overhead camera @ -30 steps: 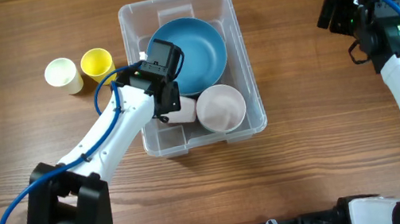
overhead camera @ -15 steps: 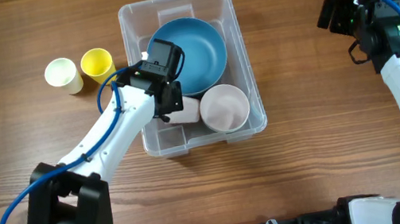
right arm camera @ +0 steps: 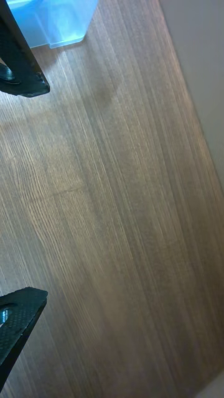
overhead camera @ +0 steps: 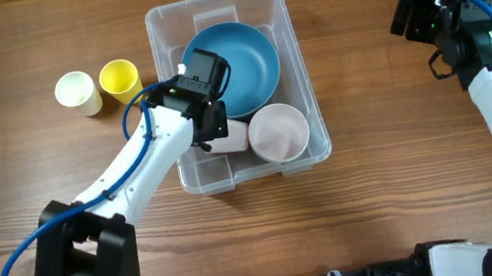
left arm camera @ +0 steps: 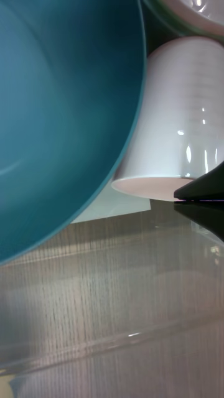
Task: Pack container
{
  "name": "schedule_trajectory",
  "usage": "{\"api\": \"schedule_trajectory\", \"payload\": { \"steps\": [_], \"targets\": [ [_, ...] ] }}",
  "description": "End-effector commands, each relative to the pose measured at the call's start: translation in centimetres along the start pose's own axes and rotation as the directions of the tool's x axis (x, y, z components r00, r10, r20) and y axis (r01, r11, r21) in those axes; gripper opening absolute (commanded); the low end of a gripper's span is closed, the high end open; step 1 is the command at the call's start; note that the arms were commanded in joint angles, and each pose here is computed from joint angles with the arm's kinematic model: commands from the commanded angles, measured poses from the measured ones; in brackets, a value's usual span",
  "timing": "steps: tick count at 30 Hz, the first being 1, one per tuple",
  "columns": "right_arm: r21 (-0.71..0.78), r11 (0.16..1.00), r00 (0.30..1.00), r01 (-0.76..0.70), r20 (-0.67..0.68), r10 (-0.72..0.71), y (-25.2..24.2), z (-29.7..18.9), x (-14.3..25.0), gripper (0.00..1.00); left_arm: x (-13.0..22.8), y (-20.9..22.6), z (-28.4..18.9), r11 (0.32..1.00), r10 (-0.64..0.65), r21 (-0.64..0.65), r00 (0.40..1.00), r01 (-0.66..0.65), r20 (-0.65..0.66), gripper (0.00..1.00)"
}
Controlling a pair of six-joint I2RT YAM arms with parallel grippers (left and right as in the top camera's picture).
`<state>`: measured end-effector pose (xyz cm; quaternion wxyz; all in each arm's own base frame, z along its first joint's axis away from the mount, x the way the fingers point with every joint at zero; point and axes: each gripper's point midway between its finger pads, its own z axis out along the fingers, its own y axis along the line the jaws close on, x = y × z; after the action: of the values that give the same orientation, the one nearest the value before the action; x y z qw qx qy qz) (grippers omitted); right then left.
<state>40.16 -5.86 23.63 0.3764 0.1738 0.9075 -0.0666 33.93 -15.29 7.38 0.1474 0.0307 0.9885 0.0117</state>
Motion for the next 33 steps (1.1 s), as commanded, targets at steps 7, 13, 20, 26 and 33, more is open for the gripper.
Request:
{"api": "schedule_trajectory", "payload": {
  "steps": [7, 13, 20, 26, 33],
  "targets": [
    [0.011, 1.0, 1.0, -0.012, 0.007, 0.012, -0.1, 0.1, -0.3, 1.0, -2.0, -3.1, -2.6, 0.996, 0.027, 0.08, 0.997, -0.033, 0.074, 0.04],
    [0.011, 1.0, 1.0, -0.012, 0.007, 0.012, -0.1, 0.1, -0.3, 1.0, -1.5, -1.9, -2.7, 0.999, 0.029, 0.014, 0.998, -0.03, 0.063, 0.04],
    [0.011, 1.0, 1.0, -0.012, 0.007, 0.012, -0.1, 0.1, -0.3, 1.0, -2.2, 0.0, -4.1, 0.995, -0.063, -0.064, 0.99, 0.071, 0.125, 0.04],
    [0.011, 1.0, 1.0, -0.012, 0.007, 0.012, -0.1, 0.1, -0.3, 1.0, -0.3, -0.5, -3.8, 0.995, -0.088, -0.034, 0.995, 0.089, 0.038, 0.04],
    [0.011, 1.0, 1.0, -0.012, 0.007, 0.012, -0.1, 0.1, -0.3, 1.0, 0.0, -0.6, -3.8, 0.996, -0.086, -0.026, 0.996, 0.086, 0.023, 0.04]
  ]
}}
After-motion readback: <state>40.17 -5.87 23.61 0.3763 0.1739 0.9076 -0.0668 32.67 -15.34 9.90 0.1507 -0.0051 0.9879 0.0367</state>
